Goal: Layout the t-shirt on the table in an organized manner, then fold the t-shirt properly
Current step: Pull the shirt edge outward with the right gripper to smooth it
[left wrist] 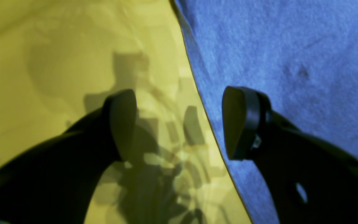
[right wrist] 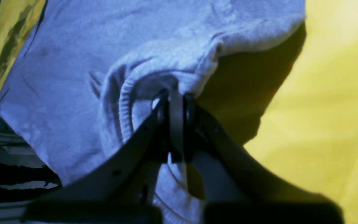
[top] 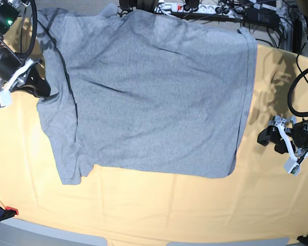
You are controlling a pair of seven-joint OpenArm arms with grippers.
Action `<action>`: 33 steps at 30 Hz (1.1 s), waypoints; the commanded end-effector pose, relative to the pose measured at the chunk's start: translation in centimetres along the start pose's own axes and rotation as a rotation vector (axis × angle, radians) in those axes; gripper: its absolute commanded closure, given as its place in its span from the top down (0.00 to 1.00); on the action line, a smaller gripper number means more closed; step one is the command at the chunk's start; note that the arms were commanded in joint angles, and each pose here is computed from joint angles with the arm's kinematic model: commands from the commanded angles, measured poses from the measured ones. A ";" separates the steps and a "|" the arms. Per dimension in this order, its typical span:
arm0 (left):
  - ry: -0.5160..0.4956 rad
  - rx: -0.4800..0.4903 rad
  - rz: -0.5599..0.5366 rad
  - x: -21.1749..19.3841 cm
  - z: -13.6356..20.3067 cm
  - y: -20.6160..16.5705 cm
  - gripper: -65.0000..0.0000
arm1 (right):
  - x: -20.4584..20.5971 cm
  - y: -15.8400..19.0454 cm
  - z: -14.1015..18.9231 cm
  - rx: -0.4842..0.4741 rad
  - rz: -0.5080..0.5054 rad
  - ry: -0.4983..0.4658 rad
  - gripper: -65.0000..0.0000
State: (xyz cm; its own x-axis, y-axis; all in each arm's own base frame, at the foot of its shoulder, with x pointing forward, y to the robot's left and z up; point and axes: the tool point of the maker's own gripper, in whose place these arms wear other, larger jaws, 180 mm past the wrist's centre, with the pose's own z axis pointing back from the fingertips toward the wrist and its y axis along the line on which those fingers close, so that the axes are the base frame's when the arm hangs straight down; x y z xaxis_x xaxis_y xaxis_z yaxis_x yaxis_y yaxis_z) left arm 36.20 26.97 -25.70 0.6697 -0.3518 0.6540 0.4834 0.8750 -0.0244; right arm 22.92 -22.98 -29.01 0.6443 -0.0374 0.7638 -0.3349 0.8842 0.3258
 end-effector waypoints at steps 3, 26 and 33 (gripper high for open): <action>-0.052 0.026 -0.017 1.7 1.2 0.8 0.67 | -0.9 -1.0 0.9 -0.062 0.026 0.045 0.00; -0.044 0.026 -0.016 1.5 1.2 0.8 0.67 | -3.4 -2.5 1.2 -0.160 0.019 0.141 0.31; -0.044 0.026 -0.017 1.5 1.2 0.8 0.67 | -3.1 -0.8 0.0 -0.087 -0.008 0.089 0.51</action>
State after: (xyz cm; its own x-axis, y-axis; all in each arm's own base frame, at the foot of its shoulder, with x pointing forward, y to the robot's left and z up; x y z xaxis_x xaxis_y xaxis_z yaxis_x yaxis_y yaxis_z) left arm 36.15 26.99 -25.75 0.6718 -0.3529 0.6513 0.4835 0.8750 -0.0247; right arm 20.58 -23.39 -32.79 0.7390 -0.0169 0.6735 -0.2489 0.9221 0.2963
